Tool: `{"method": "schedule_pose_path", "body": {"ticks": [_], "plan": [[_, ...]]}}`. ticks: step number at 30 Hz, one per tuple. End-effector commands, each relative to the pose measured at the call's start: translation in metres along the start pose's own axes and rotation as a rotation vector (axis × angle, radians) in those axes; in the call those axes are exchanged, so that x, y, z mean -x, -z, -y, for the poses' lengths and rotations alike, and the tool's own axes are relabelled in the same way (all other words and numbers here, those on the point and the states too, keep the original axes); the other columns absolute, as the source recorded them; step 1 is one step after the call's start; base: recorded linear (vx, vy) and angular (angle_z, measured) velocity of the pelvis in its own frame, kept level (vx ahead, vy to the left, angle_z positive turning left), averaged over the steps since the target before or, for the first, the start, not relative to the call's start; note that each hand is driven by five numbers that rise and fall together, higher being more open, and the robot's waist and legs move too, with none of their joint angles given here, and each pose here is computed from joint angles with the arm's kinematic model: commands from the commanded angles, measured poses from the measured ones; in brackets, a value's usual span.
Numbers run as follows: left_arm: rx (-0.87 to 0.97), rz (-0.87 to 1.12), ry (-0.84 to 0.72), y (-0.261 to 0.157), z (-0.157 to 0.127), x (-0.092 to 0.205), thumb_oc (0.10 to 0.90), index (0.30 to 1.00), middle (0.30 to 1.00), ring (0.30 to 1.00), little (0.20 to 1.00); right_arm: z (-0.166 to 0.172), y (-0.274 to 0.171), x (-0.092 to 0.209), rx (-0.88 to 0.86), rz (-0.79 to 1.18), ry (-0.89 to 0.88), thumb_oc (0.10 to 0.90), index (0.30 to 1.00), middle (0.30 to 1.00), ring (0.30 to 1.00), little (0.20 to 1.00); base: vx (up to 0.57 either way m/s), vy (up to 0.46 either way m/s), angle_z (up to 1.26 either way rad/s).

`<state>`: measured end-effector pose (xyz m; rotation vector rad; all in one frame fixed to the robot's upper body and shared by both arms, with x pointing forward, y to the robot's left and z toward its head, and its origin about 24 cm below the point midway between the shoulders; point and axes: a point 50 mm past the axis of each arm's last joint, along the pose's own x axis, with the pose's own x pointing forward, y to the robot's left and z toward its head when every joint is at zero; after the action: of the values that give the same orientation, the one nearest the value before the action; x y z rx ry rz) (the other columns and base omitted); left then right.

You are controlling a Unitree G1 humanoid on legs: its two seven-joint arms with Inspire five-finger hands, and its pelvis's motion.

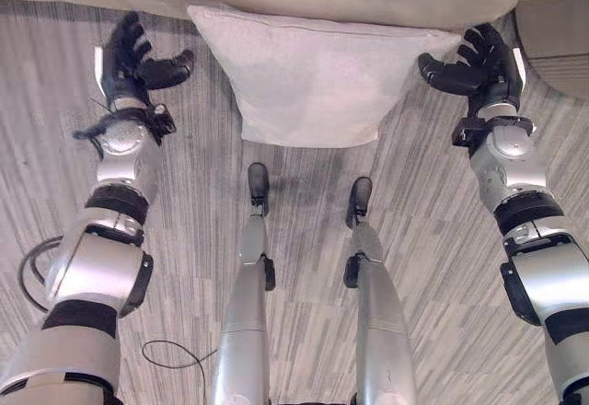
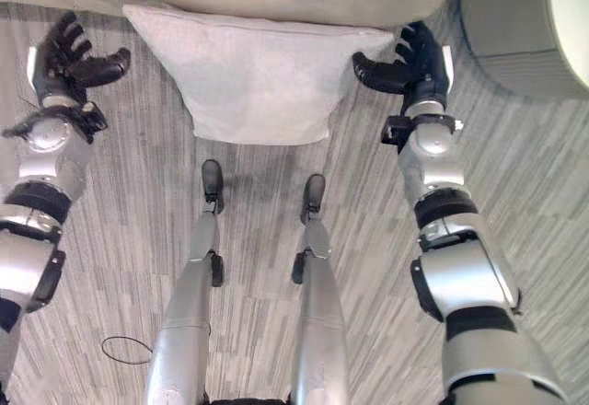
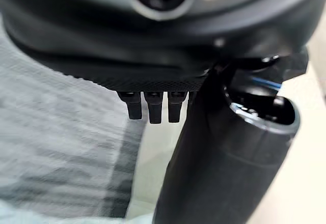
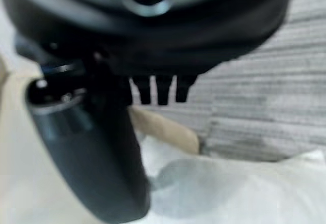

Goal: Pick up all the scattered cushions and arrange them neatly on the sofa.

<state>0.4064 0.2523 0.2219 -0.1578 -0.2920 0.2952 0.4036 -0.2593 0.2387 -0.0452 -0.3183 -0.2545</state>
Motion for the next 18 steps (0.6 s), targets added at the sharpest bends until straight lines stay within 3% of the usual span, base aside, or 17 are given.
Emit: {"method": "schedule_pose_path", "body": {"ticks": [1,7,10,16,17,18], "plan": [[0.058,-0.021,0.083,0.017,0.022,0.007,0.800,0.900,0.900,0.900,0.900,-0.012,-0.007,0.001,0.066,0.069,-0.075,0.800,0.900,0.900,0.900,0.900,0.09,-0.022,0.06],[-0.011,-0.057,0.189,0.021,0.048,0.008,0.800,0.900,0.900,0.900,0.900,-0.060,-0.022,0.002,0.179,0.141,-0.237,0.800,0.900,0.900,0.900,0.900,0.04,-0.018,-0.05],[0.048,-0.062,0.223,0.012,0.071,0.006,0.800,0.900,0.900,0.900,0.900,-0.092,-0.031,0.004,0.181,0.166,-0.328,0.800,0.900,0.900,0.900,0.900,0.03,-0.018,-0.11],[0.133,-0.047,0.314,-0.006,0.116,0.007,0.800,0.900,0.900,0.900,0.900,-0.164,-0.035,0.026,0.046,0.150,-0.568,0.800,0.900,0.900,0.900,0.900,0.03,-0.014,-0.06],[0.116,-0.032,0.308,-0.012,0.115,0.005,0.800,0.900,0.900,0.900,0.900,-0.185,-0.039,0.036,0.029,0.166,-0.653,0.800,0.900,0.900,0.900,0.900,-0.03,-0.002,-0.09],[0.116,-0.032,0.307,-0.012,0.115,0.005,0.800,0.900,0.900,0.900,0.900,-0.186,-0.039,0.036,0.029,0.166,-0.654,0.800,0.900,0.900,0.900,0.900,0.04,-0.021,-0.08]]}}
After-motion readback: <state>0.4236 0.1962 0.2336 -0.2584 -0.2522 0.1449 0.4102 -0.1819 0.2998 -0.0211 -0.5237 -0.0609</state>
